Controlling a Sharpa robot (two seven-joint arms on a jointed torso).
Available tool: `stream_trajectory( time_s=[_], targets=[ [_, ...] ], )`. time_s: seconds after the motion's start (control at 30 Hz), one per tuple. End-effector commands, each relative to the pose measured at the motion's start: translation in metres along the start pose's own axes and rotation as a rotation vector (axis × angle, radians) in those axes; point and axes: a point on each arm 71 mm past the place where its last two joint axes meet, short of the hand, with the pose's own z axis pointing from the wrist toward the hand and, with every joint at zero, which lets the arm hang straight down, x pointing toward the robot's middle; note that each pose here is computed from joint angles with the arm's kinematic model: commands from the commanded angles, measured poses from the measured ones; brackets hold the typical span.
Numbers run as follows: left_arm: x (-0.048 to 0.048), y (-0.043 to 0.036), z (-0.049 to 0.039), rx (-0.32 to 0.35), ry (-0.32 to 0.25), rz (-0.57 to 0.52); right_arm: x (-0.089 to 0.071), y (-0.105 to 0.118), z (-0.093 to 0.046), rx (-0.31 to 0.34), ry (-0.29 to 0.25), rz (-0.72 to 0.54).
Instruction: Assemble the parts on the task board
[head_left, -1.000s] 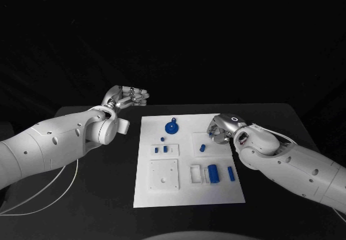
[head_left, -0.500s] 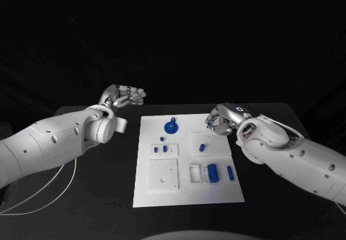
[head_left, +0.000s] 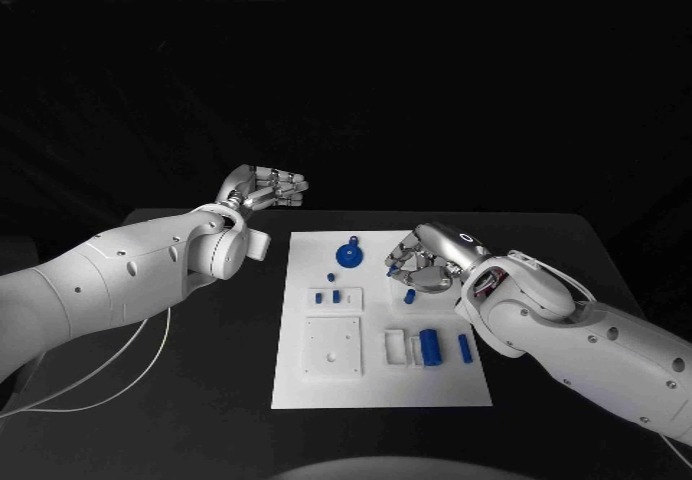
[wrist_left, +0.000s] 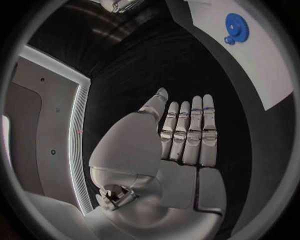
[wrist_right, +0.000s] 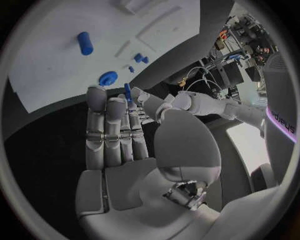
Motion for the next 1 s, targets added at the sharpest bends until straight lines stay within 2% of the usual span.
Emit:
stream_trajectory(
  time_s=[0.03, 0.33, 0.53, 0.7, 1.0],
  targets=[
    [0.004, 0.0, 0.002, 0.001, 0.014, -0.007, 0.009, 0.006, 0.001, -0.031, 0.005, 0.01],
    [0.0124, 0.0018, 0.0071, -0.004, 0.028, 0.0, 0.047, 0.021, 0.002, -0.058, 0.046, 0.0],
    [0.0166, 0.0024, 0.0081, -0.007, 0.037, 0.003, 0.071, 0.028, 0.002, -0.059, 0.095, -0.027],
    [0.0201, 0.0014, 0.0083, 0.004, 0.056, 0.025, 0.086, 0.033, 0.003, -0.062, 0.118, -0.037],
    [0.0239, 0.0007, 0.0088, 0.008, 0.068, 0.033, 0.103, 0.035, 0.001, -0.056, 0.148, -0.06]
  ],
)
